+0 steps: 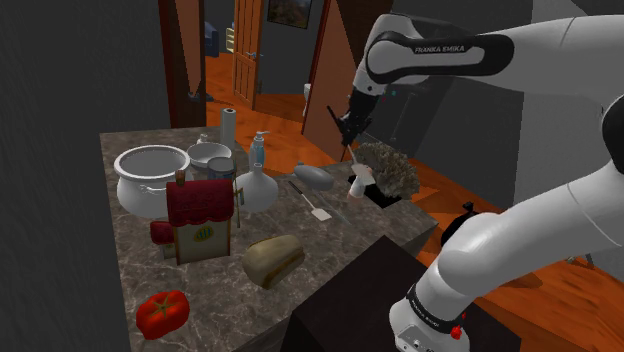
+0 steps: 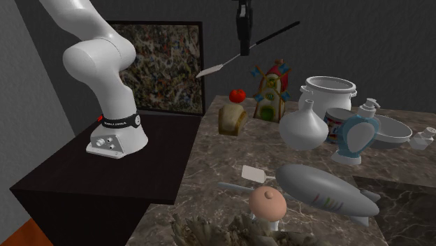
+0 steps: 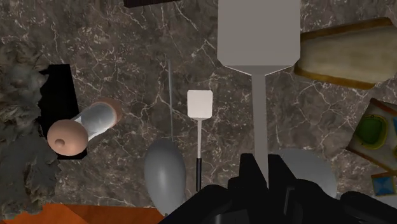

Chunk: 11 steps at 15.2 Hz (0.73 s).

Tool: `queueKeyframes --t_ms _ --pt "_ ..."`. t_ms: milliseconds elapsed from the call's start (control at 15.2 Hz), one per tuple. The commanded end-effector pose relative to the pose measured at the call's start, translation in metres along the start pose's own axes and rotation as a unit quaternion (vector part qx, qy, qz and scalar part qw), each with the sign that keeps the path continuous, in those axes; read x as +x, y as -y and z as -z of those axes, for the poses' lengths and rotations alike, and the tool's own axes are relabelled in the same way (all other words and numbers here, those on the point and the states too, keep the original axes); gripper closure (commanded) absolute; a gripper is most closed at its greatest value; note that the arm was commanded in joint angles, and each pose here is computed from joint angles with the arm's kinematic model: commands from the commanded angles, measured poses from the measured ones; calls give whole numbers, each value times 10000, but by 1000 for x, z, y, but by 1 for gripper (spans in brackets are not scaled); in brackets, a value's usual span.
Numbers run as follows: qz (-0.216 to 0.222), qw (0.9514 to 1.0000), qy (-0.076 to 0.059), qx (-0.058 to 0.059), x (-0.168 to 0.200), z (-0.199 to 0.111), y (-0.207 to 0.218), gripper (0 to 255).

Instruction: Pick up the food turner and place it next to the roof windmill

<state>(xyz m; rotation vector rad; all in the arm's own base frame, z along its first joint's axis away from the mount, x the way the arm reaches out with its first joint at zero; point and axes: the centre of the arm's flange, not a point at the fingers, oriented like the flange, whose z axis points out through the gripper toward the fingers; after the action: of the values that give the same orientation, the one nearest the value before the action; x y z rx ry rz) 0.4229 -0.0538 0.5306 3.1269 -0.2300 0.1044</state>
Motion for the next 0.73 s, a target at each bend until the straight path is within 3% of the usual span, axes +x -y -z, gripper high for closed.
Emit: queueKeyframes --t_ms 0,528,660 --pt "-8 10000 1 0 1 -2 28 255" --pt "-8 10000 1 0 -7 -1 134 255" --pt "-8 10000 1 0 -8 -12 134 255"
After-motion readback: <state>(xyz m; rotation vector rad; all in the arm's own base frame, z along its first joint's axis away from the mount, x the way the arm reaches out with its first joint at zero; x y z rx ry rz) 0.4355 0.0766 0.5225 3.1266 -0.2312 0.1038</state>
